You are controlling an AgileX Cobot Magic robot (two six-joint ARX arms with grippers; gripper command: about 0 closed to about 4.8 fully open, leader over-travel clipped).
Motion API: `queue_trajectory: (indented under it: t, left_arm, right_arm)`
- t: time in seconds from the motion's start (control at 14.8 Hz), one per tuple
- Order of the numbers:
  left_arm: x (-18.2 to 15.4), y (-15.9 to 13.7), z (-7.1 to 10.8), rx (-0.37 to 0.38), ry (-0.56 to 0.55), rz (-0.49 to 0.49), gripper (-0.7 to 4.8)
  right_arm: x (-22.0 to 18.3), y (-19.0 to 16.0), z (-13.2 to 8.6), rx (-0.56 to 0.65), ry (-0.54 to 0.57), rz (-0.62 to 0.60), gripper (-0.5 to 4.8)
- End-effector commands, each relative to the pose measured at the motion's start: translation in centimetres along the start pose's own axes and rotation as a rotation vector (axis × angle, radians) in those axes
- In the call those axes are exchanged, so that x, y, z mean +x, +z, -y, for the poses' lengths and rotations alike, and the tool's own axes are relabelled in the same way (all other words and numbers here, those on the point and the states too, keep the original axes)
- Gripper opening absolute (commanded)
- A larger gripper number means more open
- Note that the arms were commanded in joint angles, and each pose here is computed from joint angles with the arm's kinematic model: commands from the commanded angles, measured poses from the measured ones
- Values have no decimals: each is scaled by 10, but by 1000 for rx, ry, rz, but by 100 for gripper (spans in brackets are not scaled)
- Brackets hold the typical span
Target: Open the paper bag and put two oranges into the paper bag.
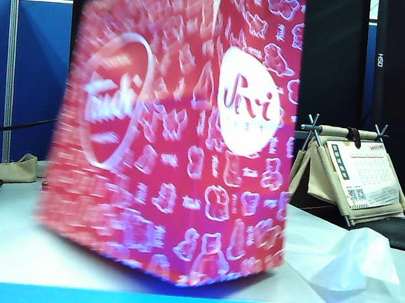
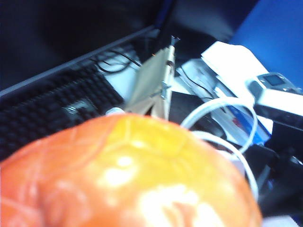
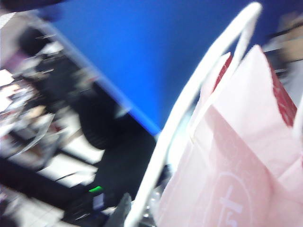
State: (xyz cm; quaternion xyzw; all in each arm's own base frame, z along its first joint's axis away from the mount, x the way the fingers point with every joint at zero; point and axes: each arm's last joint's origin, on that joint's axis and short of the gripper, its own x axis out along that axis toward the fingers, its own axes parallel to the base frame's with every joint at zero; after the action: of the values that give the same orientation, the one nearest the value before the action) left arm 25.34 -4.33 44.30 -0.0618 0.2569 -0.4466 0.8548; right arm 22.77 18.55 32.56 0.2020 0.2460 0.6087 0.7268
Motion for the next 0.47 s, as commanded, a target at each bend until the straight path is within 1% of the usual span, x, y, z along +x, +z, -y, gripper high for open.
queue_trajectory:
  t: [0.07,0.13,0.27,0.47]
  left_arm:
    - [18,-2,-16,-51,-164,-22,-6]
    - [28,-8,-27,-116,-177,-71,-6]
    - [31,-11,-28,-127,-202,-86,-6]
    - [35,-10,-23,-121,-257,-87,-6]
  right_arm:
    - [-2,4,-10,-9,154,-52,-5]
    - [-3,14,-18,-29,181,-48,-5]
    - [-4,26,-26,-63,194,-24,-5]
    - [-7,44,-40,-123,214,13,-5]
